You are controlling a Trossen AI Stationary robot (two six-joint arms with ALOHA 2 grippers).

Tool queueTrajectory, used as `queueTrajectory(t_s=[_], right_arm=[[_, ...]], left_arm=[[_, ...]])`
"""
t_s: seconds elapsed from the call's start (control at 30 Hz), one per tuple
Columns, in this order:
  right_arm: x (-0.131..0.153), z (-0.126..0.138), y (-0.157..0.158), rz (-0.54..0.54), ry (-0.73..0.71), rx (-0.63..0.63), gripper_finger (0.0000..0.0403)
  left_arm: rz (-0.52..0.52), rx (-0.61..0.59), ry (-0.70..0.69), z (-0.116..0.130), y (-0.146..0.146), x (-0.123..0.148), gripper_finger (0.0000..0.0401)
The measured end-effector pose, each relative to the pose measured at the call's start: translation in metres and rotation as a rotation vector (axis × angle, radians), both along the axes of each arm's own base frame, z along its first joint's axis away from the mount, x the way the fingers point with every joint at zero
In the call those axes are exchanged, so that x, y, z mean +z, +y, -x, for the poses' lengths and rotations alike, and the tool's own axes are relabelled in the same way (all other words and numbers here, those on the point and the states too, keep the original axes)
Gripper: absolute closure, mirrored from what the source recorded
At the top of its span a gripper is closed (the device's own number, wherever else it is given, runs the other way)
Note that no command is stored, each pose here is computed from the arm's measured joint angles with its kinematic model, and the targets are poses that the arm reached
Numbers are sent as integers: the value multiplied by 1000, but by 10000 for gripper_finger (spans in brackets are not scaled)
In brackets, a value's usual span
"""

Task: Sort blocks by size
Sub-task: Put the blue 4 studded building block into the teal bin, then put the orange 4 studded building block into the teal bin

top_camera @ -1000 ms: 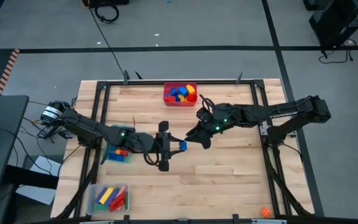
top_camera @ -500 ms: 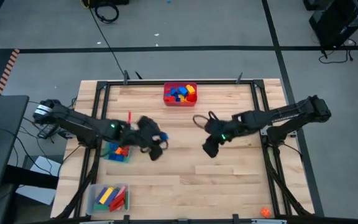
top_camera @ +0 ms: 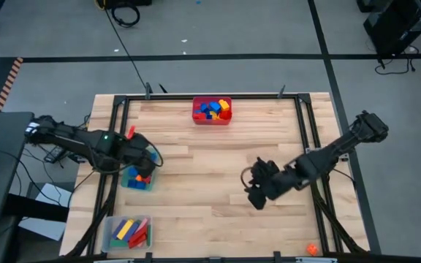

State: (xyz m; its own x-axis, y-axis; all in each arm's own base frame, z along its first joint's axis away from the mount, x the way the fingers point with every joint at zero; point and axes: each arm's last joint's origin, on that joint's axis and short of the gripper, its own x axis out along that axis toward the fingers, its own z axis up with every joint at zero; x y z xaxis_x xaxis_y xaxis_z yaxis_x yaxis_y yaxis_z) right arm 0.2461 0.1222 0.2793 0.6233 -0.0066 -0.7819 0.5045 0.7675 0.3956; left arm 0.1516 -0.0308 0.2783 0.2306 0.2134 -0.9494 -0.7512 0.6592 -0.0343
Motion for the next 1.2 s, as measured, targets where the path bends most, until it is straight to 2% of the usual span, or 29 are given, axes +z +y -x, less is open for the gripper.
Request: queueTrajectory(t_s=[0.2, 0.37, 0.73, 0.83, 1.0, 1.2], right_arm=[[1, 13, 23, -18, -44, -27, 210], [2, 20, 35, -37, -79, -61, 210], [3, 27, 45, -58, -115, -114, 211], [3, 27, 45, -58, -116, -115, 210], [4, 26, 45, -67, -128, -116, 211], [5, 25, 44, -26, -166, -131, 209]], left_arm=[[112, 79, 27, 17, 1, -28, 243], [121, 160, 52, 25, 3, -40, 242], [150, 157, 90, 26, 2, -56, 239], [154, 156, 81, 25, 2, -56, 220], [156, 159, 77, 25, 2, -56, 165], [146, 161, 72, 25, 2, -55, 117]])
